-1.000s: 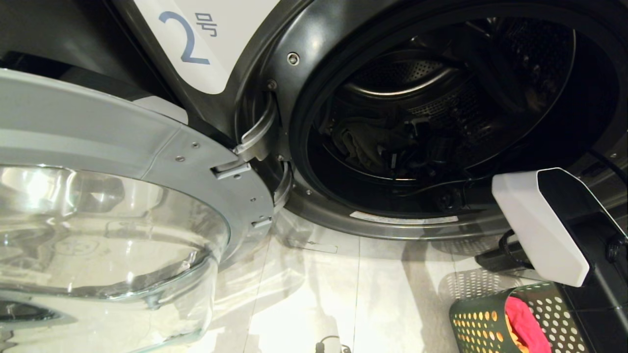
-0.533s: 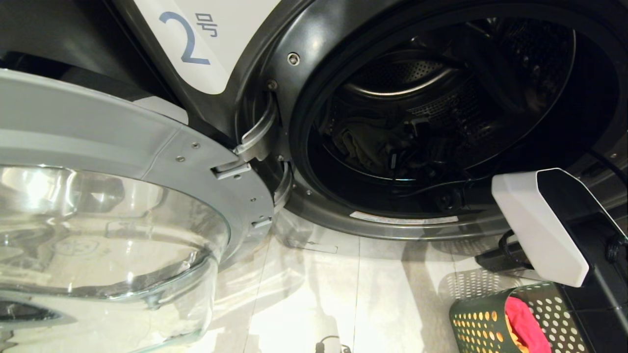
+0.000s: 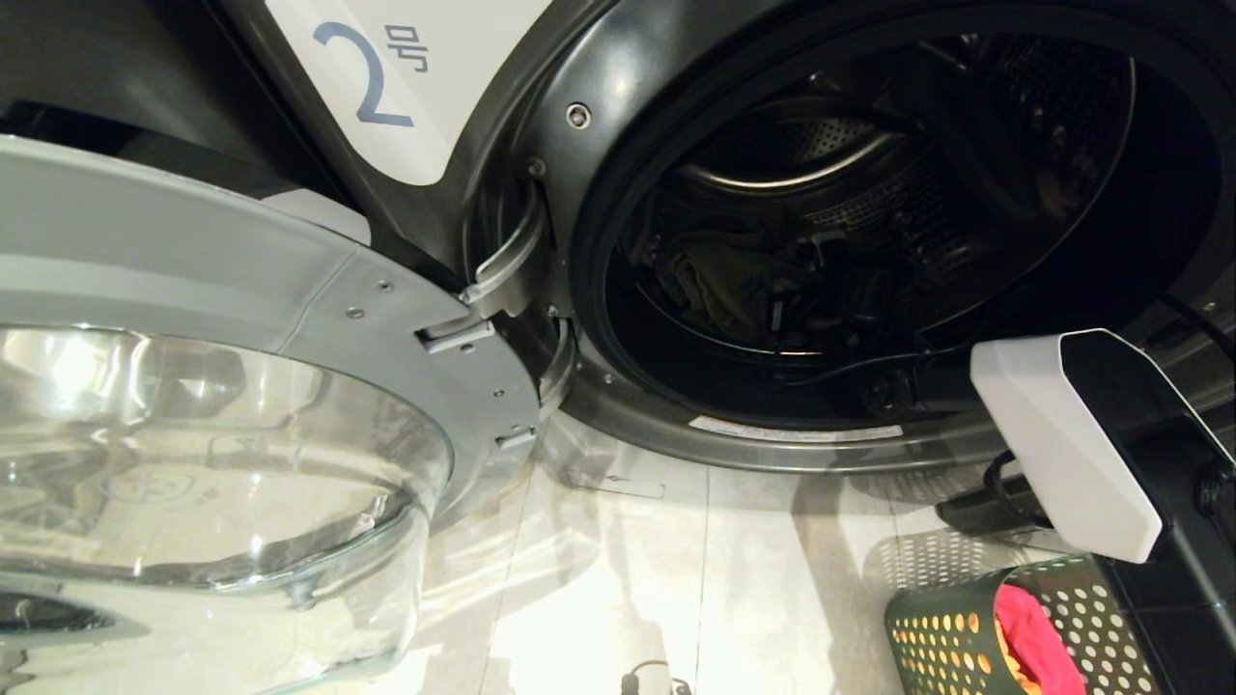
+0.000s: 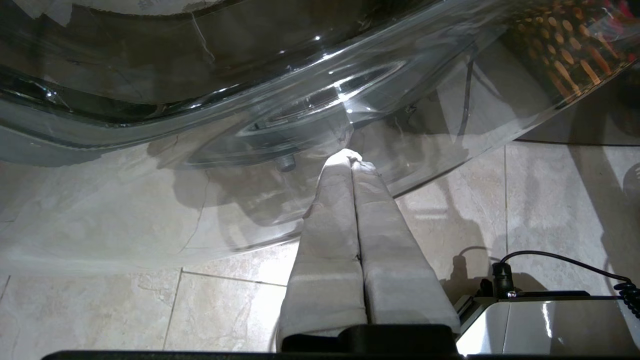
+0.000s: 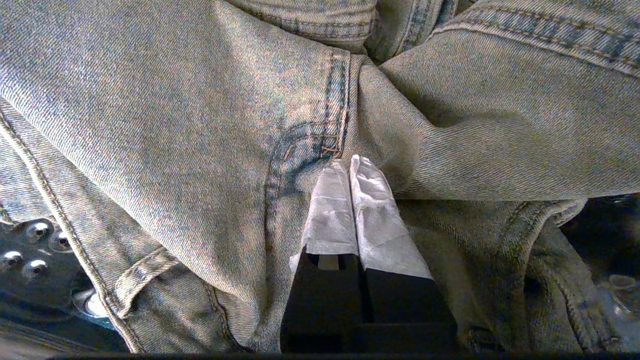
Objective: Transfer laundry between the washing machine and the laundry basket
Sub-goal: Pick a cloth and place it into the basket
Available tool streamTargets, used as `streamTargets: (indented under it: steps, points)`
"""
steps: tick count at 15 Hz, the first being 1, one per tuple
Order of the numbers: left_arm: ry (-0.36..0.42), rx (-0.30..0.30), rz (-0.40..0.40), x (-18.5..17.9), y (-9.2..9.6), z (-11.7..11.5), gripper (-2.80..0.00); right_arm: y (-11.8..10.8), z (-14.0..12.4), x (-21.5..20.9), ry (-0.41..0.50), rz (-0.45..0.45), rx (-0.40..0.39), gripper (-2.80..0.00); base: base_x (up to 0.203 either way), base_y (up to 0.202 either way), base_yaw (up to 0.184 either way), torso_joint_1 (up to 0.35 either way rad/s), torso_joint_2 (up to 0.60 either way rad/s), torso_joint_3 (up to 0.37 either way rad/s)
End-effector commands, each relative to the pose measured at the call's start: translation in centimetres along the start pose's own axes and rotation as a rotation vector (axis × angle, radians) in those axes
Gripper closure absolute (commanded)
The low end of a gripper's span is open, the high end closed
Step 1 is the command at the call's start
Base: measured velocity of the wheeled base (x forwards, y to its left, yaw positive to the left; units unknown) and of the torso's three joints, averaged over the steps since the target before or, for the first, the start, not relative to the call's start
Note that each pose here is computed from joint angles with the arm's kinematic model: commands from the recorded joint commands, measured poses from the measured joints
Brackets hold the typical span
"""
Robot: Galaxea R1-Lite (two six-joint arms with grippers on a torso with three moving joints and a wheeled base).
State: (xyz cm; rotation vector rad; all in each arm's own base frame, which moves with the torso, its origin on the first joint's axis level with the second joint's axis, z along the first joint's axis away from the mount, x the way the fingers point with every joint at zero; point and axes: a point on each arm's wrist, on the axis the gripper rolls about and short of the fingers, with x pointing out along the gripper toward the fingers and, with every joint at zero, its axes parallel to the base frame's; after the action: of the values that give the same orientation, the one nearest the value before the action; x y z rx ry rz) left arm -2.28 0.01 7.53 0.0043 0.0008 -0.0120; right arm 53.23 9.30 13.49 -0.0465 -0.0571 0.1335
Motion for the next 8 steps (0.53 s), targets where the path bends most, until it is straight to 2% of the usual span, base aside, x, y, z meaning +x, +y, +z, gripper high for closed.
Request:
streamTargets:
  steps: [1, 5, 8]
  points:
    - [0.001, 0.000, 0.000, 0.0, 0.0, 0.0, 0.00, -0.4, 0.1, 0.0, -0.006, -0.008, -0.002, 0.00, 0.000, 0.000, 0.000, 0.000, 0.00, 0.000]
    - [0.001, 0.000, 0.000, 0.0, 0.0, 0.0, 0.00, -0.5, 0.7, -0.1, -0.019, -0.008, 0.000, 0.00, 0.000, 0.000, 0.000, 0.000, 0.00, 0.000]
    - [0.001, 0.000, 0.000, 0.0, 0.0, 0.0, 0.00, 0.5, 3.2, -0.7, -0.063, 0.033, 0.029, 0.00, 0.000, 0.000, 0.000, 0.000, 0.00, 0.000]
